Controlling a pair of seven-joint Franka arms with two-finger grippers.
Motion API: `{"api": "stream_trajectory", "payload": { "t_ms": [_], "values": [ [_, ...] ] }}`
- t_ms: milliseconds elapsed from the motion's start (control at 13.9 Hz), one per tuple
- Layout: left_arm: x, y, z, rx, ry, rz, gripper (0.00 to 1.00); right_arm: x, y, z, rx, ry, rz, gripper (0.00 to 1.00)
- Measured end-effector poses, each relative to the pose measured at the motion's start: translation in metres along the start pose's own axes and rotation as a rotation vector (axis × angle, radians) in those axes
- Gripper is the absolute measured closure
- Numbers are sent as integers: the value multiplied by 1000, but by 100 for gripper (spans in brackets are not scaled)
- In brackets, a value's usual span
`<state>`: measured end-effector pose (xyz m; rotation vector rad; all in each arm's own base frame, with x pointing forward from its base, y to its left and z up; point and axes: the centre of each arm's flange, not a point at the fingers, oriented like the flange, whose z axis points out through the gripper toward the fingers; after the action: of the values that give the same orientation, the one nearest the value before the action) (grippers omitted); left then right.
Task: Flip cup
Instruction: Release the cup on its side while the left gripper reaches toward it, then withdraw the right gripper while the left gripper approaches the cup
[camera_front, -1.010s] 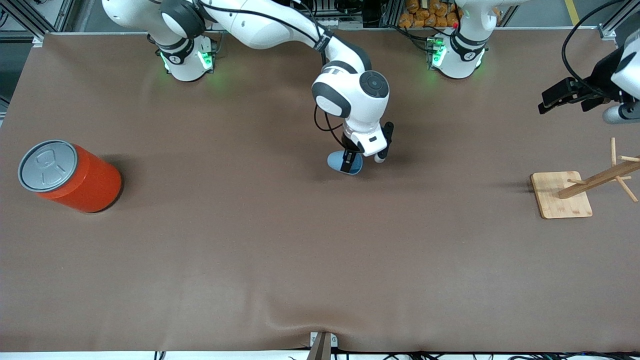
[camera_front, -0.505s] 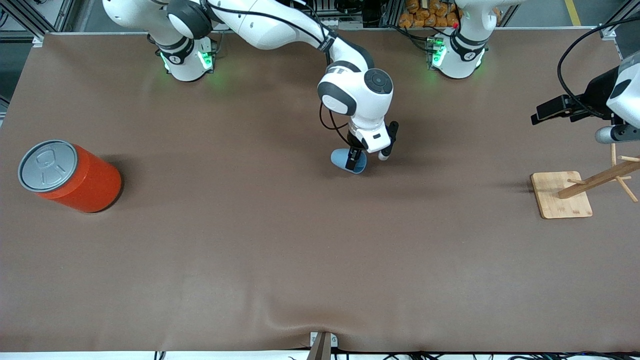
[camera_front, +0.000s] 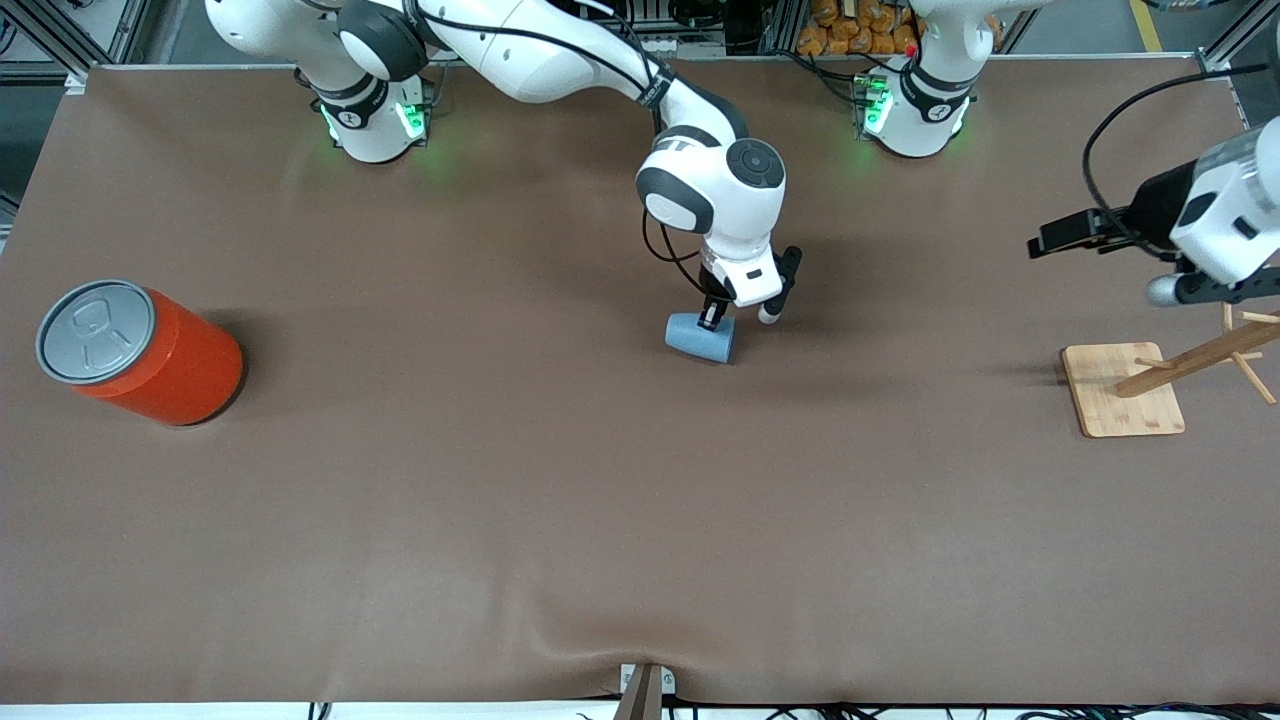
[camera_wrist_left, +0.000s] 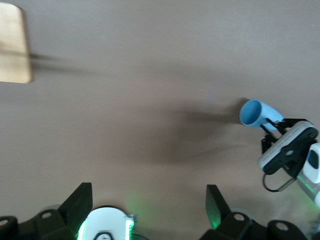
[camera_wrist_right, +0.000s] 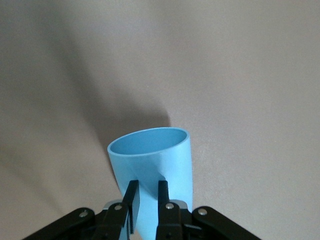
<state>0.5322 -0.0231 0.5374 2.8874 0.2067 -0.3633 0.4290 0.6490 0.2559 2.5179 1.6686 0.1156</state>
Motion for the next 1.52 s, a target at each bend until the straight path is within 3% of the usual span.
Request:
{"api": "stream_trajectory", "payload": {
  "t_ms": [289, 505, 722, 866, 1155, 1515],
  "values": [
    [8, 10, 34, -99, -22, -8, 0, -1, 4, -3, -3, -14, 7, 74],
    [14, 17, 66, -198, -53, -34, 0, -6, 37, -30, 1, -20, 41, 45],
    [21, 27, 106, -245, -108, -49, 0, -21, 81, -65, 54, -18, 100, 14],
    [27, 33, 126, -274, -138, -8, 0, -35, 108, -82, 69, -41, 143, 0],
    [42, 28, 169, -360, -140, 119, 0, -97, 227, -104, 136, -76, 329, 0],
    [43, 22, 213, -497, -114, 207, 0, -187, 345, -128, 154, -92, 526, 0]
  ]
}}
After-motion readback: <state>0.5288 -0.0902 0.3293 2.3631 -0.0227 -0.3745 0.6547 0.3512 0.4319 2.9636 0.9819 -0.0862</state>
